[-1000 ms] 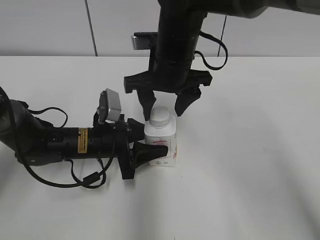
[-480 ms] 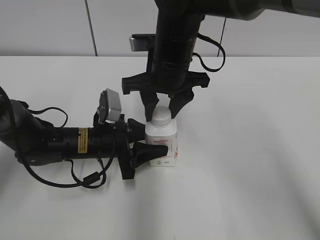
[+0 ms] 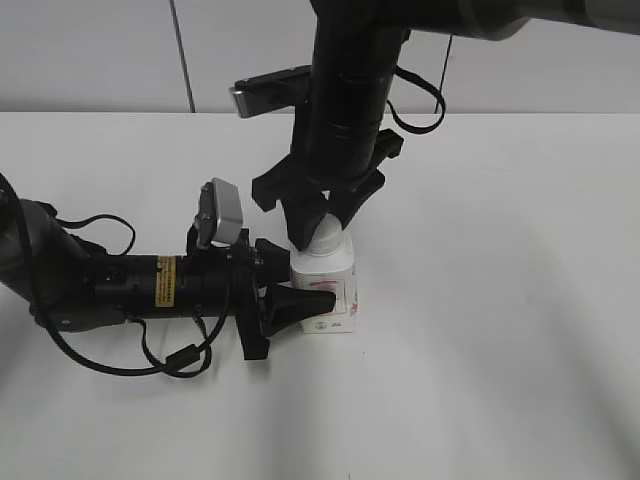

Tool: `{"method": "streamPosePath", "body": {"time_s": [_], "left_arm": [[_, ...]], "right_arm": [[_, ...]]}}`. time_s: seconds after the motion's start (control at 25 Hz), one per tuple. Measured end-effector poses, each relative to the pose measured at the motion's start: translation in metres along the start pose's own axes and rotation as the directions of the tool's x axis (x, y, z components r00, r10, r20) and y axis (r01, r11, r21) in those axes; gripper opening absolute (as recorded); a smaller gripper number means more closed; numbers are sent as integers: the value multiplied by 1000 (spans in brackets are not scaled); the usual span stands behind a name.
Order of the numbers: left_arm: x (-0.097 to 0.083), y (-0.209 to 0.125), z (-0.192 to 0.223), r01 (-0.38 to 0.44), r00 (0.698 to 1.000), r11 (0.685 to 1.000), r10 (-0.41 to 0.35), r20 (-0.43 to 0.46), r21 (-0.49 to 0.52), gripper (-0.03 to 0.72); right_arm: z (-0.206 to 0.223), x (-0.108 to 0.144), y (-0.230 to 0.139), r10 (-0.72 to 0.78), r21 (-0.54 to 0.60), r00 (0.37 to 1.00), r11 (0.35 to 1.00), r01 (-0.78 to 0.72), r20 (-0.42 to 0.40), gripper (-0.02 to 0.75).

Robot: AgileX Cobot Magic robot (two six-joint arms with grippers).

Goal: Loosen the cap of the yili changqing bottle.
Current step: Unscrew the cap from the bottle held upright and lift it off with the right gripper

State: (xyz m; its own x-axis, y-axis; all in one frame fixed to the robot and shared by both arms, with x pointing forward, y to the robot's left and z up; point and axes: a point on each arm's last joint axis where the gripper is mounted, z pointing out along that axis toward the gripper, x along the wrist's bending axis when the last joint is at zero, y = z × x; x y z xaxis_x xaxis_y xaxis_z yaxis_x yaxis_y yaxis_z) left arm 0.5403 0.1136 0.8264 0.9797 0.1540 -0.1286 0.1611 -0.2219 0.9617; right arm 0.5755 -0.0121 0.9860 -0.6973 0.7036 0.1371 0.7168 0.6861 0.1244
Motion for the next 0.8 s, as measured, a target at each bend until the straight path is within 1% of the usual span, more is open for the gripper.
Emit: {"method": "streamPosePath", "body": {"time_s": [0.16,0.28,0.48,0.56,0.68,0.8], "left_arm": [[0,0,0,-2,1000,1000,2,2,1,342],[0,0,0,-2,1000,1000,2,3,1,340],[0,0,0,-2,1000,1000,2,4,1,340],[0,0,0,-2,1000,1000,2,3,2,340],[0,0,0,-3,1000,1000,3,4,3,340],[0,0,0,-3,1000,1000,3,4,3,340]], "right_arm": [[0,1,0,-204,-3,979,979,204,-9,398],[0,1,0,-380,-7,925,925,380,-12,398],[0,1,0,-519,-9,854,855,519,-11,396],[0,1,0,-579,-11,816,816,578,-10,395],[0,1,0,-685,-12,729,729,685,-8,395],[0,1,0,-734,-13,679,679,734,-8,395]]}}
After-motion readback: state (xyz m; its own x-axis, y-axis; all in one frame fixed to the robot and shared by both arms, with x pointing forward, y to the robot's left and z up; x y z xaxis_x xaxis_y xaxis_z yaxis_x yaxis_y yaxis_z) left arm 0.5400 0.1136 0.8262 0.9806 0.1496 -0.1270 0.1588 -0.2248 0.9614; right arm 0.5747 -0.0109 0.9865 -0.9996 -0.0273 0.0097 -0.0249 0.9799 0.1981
